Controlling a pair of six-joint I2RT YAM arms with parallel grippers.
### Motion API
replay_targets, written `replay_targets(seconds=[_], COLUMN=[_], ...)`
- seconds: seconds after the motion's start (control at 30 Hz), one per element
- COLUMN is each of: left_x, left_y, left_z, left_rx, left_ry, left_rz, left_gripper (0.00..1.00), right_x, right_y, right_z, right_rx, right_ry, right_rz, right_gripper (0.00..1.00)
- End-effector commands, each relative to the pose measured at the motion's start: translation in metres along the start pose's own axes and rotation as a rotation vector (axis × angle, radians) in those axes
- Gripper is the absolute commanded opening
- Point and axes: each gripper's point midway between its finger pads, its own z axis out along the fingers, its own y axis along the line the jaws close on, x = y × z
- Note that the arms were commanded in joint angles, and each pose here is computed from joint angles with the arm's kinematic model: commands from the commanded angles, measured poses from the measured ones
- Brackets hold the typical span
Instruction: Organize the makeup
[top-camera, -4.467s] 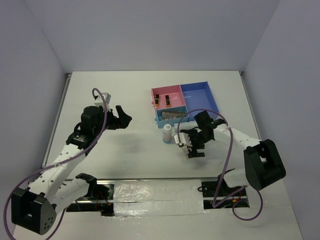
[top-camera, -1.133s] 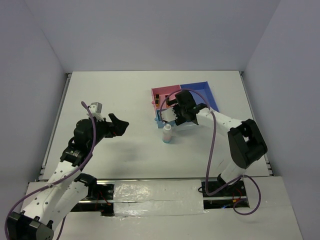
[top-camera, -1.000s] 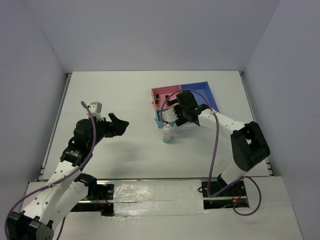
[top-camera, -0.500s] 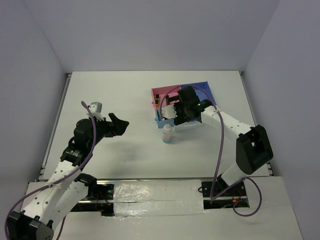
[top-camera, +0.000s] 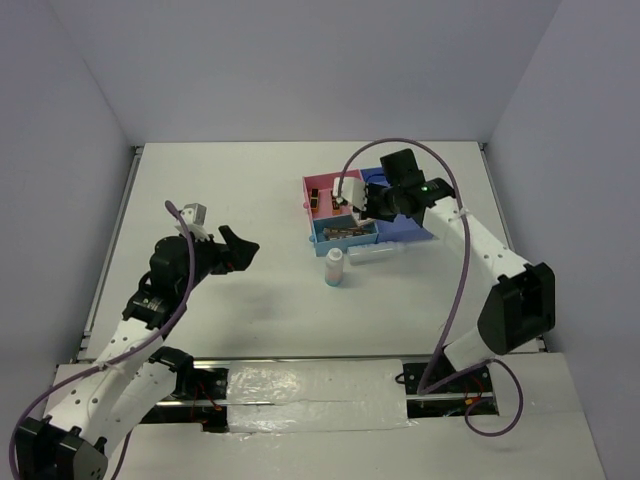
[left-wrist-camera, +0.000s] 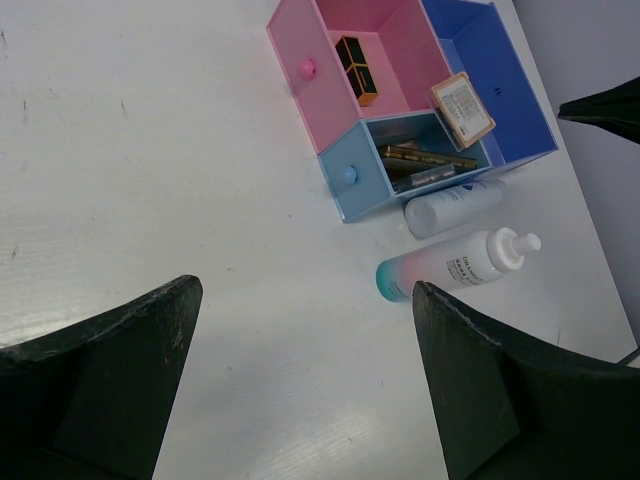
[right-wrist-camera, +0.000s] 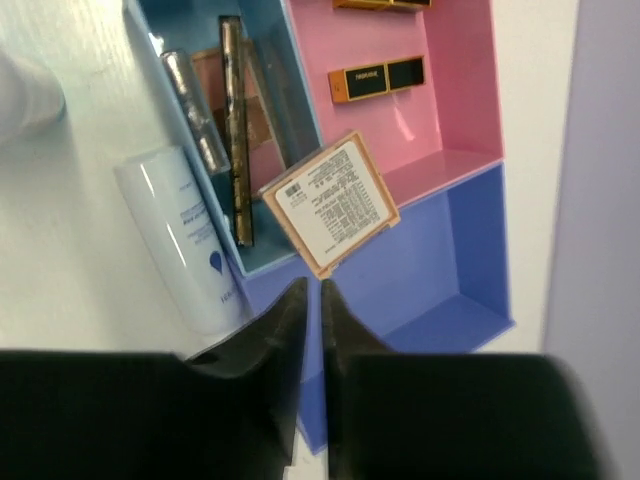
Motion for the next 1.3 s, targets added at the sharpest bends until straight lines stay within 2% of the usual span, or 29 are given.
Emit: replay_targets(seconds=[0.0,0.1,0.17,0.23,0.27,0.37,0.47,0.57,0.8,1.27], left_x=[-0.021,-0.022,-0.023,-0.023,-0.023,-0.022,-0.023,-0.024,-0.023,-0.026], left_y=[-0.015,-0.015,-0.015,-0.015,-0.014,-0.014,-0.015,-0.015,-0.016,-0.017], left_z=[0.000,0.000,0.000,0.000,0.000,0.001,0.002,0.003,0.005,0.010], left_rx=[0.051,0.046,0.045,0.041,0.040,0.041,0.044,0.039,0.041,0.025], left_ry=[-0.057,-0.055,-0.055,-0.056,-0.056,-0.052,-0.049,-0.046,-0.034,-0.004], left_rz=[-0.004,0.000,0.001,-0.001,-0.001,-0.004,-0.004,-0.002,-0.008,-0.010], left_gripper=[0.99,0.99,0.99,0.99,0.99,0.99,0.99,0.99,0.99,0.99], right_x=[0.004,0.014,0.025,0.029,0.035,0.040,0.050,0.055,0.059,0.070], right_y=[0.002,-0.012,-0.026,-0.040,-0.037,-0.049,-0.054,-0.048,-0.034,-0.025], right_z=[0.008,0.020,0.026,0.021,0.031,0.028,0.035,0.042,0.058,0.091], right_rx=[-0.066,-0.062,-0.059,-0.079,-0.122,-0.168,-0.199,-0.241,-0.344,-0.420], right_ry=[-0.028,-0.024,-0.021,-0.057,-0.053,-0.093,-0.112,-0.128,-0.161,-0.163], right_rz=[0.235,0.334,0.454,0.589,0.647,0.821,0.967,1.056,1.175,1.239], right_gripper=[0.07,0.00,0.01,0.26,0.46,0.68,0.75,0.79,0.80,0.70])
